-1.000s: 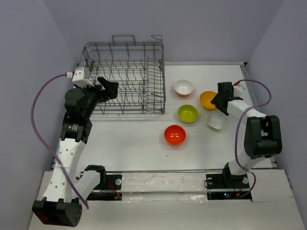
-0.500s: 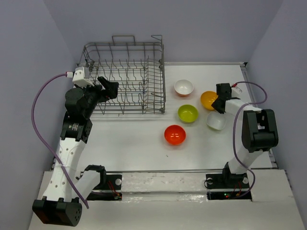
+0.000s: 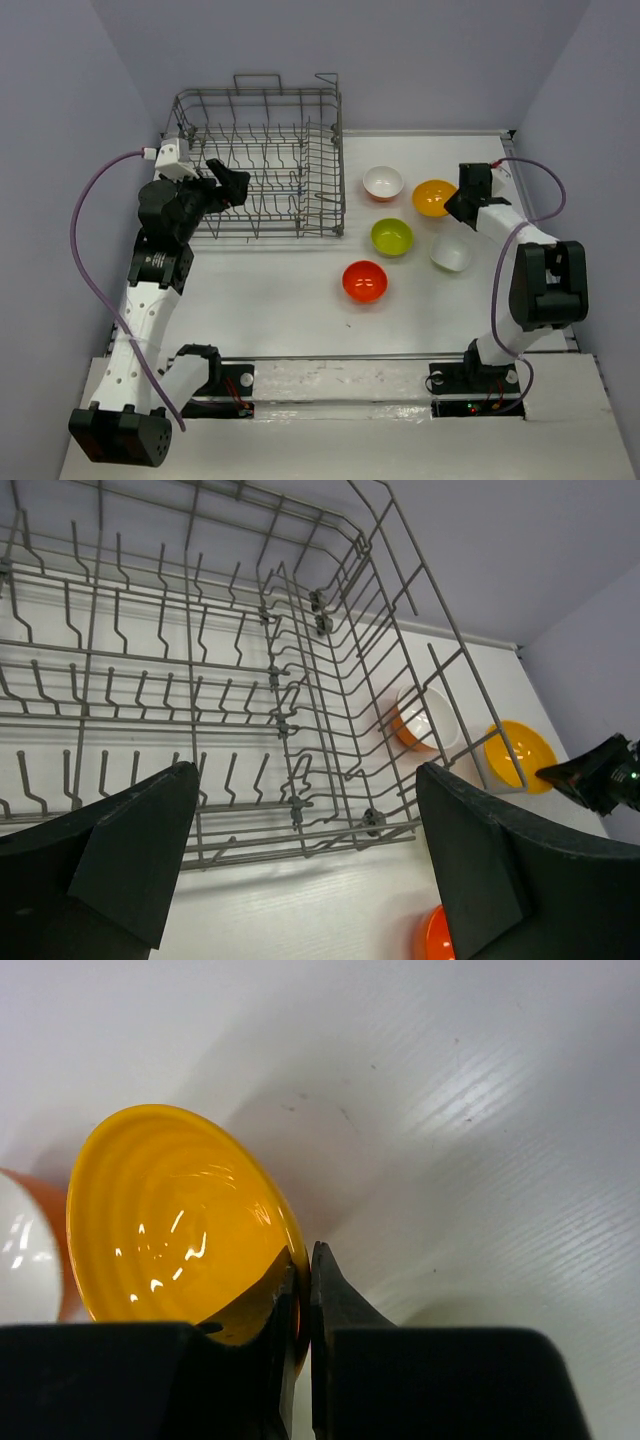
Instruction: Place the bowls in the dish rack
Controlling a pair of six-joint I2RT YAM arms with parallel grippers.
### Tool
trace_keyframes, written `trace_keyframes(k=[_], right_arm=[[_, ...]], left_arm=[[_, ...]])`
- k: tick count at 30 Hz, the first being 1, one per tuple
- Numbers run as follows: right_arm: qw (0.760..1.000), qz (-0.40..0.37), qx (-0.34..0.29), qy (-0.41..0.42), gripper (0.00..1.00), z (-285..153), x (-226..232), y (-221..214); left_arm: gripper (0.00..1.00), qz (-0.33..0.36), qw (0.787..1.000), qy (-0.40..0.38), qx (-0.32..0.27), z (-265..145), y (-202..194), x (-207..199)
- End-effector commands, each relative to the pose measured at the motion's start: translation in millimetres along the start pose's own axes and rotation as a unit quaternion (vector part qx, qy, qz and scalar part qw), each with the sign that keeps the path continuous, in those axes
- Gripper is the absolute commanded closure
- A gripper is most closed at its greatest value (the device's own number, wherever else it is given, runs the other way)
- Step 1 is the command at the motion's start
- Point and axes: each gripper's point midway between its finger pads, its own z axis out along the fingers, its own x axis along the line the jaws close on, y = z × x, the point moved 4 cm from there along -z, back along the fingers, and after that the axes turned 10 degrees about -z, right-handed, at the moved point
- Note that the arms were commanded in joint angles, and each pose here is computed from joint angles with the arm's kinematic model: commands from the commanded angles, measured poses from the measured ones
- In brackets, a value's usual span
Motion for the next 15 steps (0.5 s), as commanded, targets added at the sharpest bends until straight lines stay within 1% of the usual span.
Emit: trace_keyframes(k=[1,3,4,6,9,10,13,14,15], right_arm=[[0.992,0.019,-0.065,0.109,0.99,-49.4,33.0,58.8],[0.987,0.02,-0.076,0.14,0.99,-67.0,39.9,70.0],[0.982,0.025,-0.096,0.159,0.99,-84.8,43.6,84.1],[0.974,0.024,-0.116,0.196,0.99,-114.2,51.3,97.4],[0.956,0.012,-0.134,0.261,0.99,-158.3,78.3,103.3],[0.947,-0.004,-0.14,0.29,0.99,-179.4,99.4,99.1],[0.931,-0.032,-0.158,0.327,0.99,-217.7,132.8,93.9],[0.92,-0.045,-0.161,0.355,0.99,-240.1,155.1,89.4],[0.92,-0.053,-0.168,0.351,0.99,-244.7,161.2,89.1]], left_arm=[[0.01,-0.001,0.999,-0.051,0.014,6.5,0.3,-14.4],[0.01,-0.007,0.998,-0.063,0.023,9.0,-1.8,-17.5],[0.01,-0.012,0.997,-0.07,0.025,10.2,-1.2,-20.2],[0.01,-0.016,0.995,-0.087,0.038,12.9,-3.1,-25.2],[0.01,-0.025,0.992,-0.118,0.048,14.7,0.0,-38.9],[0.01,-0.03,0.99,-0.131,0.052,16.2,3.4,-46.3],[0.01,-0.029,0.985,-0.16,0.061,17.1,8.5,-67.7],[0.01,-0.031,0.984,-0.161,0.067,18.8,7.6,-72.4],[0.01,-0.029,0.984,-0.164,0.068,18.9,8.5,-77.9]])
